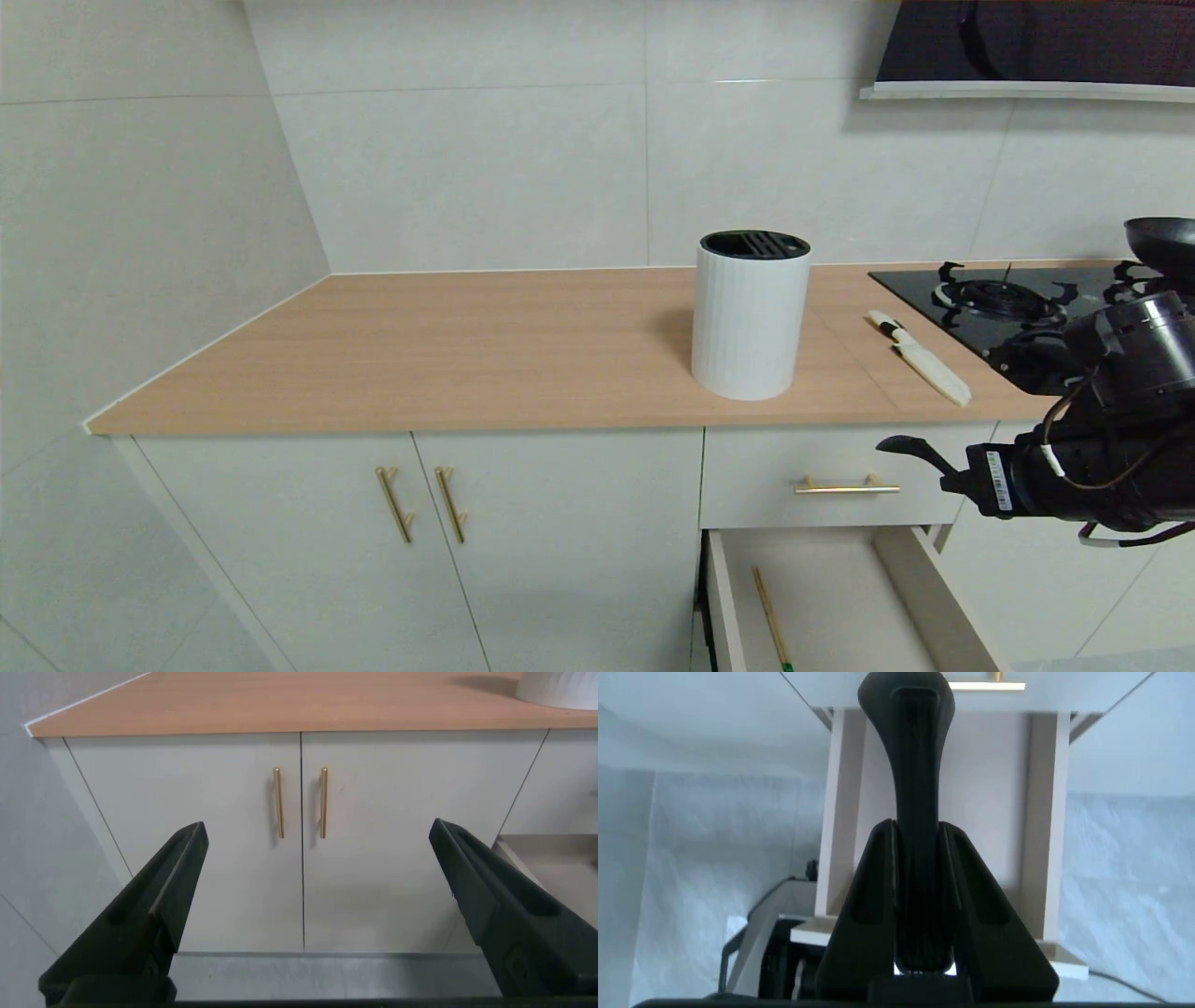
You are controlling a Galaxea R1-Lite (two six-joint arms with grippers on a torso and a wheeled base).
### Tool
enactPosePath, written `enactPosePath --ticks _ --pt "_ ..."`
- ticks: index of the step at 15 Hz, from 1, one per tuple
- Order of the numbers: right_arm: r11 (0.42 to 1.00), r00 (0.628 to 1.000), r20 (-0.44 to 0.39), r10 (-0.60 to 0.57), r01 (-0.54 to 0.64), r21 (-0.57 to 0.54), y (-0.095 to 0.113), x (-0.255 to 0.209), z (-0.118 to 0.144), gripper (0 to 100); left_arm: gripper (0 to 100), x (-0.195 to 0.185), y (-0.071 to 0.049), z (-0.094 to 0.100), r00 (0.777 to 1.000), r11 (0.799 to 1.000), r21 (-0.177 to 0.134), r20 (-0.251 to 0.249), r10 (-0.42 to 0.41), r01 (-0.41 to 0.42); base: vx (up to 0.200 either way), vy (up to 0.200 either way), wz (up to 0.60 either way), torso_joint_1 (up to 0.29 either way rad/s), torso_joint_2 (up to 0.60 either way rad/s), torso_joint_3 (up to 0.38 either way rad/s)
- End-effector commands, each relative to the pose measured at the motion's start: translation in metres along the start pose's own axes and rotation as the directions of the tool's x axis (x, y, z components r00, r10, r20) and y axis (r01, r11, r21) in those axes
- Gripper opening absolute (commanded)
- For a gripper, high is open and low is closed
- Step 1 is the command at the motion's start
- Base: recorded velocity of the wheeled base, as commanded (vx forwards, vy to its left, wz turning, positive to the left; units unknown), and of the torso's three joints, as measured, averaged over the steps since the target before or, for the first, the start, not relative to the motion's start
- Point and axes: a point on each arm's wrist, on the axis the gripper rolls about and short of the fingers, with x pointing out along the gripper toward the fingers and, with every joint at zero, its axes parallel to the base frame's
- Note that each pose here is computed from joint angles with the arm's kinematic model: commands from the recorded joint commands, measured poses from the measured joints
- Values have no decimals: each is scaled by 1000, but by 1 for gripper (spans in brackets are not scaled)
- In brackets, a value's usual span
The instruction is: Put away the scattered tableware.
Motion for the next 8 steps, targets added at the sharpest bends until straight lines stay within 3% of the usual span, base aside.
enactPosePath --ticks 1,8 --pt "1000 1000 -21 -4 4 -1 0 6 -1 0 100 0 0 0 1000 1000 0 0 0 0 0 0 0 51 2 2" --pt "1000 999 -39 -13 13 -2 0 21 -4 0 100 0 0 0 1000 1000 0 0 0 0 0 0 0 -9 22 14"
